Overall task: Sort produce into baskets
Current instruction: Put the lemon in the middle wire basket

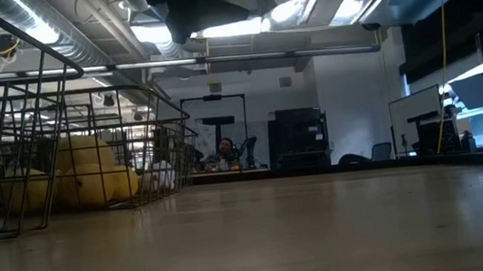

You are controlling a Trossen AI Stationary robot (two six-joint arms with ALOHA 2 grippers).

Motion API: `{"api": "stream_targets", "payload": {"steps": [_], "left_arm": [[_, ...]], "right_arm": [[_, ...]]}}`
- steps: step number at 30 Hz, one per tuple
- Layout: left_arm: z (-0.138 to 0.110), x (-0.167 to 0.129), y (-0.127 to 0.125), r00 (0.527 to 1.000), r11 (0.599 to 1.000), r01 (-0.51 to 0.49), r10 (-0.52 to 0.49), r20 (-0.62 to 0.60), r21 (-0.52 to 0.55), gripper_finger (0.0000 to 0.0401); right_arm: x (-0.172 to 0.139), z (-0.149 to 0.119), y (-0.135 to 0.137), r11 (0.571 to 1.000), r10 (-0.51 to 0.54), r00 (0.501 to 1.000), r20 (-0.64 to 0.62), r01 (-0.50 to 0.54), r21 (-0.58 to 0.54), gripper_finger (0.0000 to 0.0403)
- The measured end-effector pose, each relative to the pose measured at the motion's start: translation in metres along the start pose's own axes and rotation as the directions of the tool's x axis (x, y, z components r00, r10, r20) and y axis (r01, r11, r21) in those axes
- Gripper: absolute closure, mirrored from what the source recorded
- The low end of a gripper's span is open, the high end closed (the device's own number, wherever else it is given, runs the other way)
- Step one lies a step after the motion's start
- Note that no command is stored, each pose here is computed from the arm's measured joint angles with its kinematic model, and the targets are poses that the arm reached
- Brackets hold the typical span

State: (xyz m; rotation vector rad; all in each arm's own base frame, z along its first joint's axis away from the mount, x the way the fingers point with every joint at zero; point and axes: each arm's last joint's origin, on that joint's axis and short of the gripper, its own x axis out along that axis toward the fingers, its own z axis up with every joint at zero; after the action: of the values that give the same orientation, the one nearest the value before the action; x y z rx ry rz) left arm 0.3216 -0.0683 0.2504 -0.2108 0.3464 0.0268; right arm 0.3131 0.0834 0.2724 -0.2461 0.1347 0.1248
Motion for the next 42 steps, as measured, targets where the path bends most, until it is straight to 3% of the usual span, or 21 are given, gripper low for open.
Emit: {"api": "stream_targets", "payload": {"steps": [8,17,32,38,42], "left_arm": [[0.0001,0.0,-0.0002,1.0,0.998,0.002,-0.002,0.001,-0.064,0.006],[0.0006,0.0,0.0,1.0,0.998,0.005,-0.005,0.006,-0.055,0.0063],[0.0043,-0.0001,-0.0012,0.999,0.999,0.011,-0.009,0.049,-0.032,0.0193],[0.0041,-0.0001,-0.0012,0.999,0.999,0.01,-0.009,0.048,-0.033,0.0199],[0.0041,-0.0001,-0.0011,0.999,0.999,0.009,-0.007,0.048,-0.032,0.019]], "right_arm": [[0.0,0.0007,-0.0002,1.0,-0.002,1.0,0.008,0.002,0.001,0.0219],[-0.0003,0.0022,-0.0004,1.0,0.0,1.0,0.021,0.0,0.004,0.0219],[-0.0003,0.0017,-0.0011,1.0,-0.006,1.0,0.015,0.006,0.007,0.0219],[-0.0003,0.0016,-0.001,1.0,-0.005,1.0,0.014,0.004,0.029,0.0217],[-0.0003,0.0016,-0.001,0.999,-0.009,1.0,0.014,0.008,0.035,0.0188]]}}
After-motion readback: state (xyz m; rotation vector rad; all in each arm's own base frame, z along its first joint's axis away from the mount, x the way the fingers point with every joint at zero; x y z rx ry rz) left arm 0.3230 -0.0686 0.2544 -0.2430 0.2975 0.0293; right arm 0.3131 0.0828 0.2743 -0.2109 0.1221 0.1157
